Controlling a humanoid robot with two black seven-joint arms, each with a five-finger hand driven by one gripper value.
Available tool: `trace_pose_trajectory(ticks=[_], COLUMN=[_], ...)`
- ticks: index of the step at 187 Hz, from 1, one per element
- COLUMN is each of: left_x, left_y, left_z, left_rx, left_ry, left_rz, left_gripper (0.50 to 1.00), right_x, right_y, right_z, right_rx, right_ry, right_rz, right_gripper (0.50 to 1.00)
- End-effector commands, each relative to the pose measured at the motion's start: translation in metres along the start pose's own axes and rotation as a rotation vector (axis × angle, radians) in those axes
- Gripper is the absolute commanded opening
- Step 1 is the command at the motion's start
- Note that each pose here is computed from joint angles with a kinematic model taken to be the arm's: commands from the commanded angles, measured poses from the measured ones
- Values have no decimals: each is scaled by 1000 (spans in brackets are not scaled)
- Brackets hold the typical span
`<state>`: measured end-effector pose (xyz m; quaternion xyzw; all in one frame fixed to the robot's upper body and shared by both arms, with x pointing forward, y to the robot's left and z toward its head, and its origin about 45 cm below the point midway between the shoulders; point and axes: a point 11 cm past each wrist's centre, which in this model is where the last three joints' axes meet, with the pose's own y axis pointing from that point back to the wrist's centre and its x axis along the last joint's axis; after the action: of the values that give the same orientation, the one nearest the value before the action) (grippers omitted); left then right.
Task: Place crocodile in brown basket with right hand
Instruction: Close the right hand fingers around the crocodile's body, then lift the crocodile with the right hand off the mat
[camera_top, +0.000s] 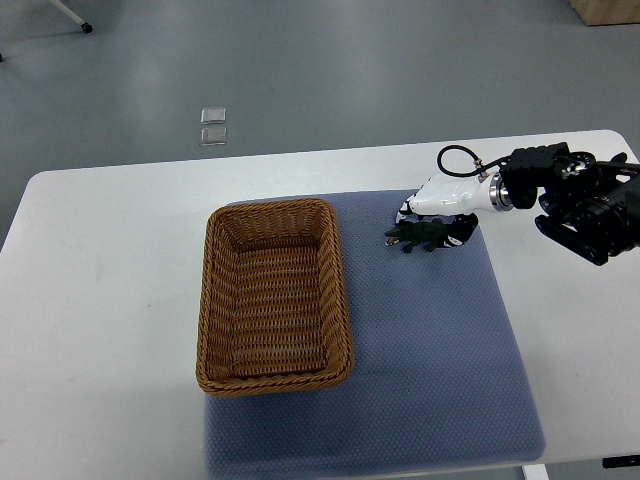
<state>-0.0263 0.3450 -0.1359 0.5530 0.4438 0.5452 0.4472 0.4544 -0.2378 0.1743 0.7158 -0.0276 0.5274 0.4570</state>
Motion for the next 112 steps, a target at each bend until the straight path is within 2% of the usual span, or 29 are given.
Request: trace_pose_trajectory(ticks=[1,21,56,93,112], left_x=[0,0,0,0,0], left_y=[0,0,0,0,0], left_z=[0,0,0,0,0], left_rx=[0,0,0,0,0], left_ry=[0,0,0,0,0], left_rz=[0,0,0,0,0], left_gripper=[1000,1000,1000,1000,1000], right_x=[2,2,5,5,9], right_y=[0,0,0,0,1], right_z=[0,0,0,0,1], right_rx=[-1,1,0,0,-1], right_ry=[-8,-14,-18,-19,-24], right_rz=[-1,1,11,12,21], right_gripper=[615,578,574,509,500])
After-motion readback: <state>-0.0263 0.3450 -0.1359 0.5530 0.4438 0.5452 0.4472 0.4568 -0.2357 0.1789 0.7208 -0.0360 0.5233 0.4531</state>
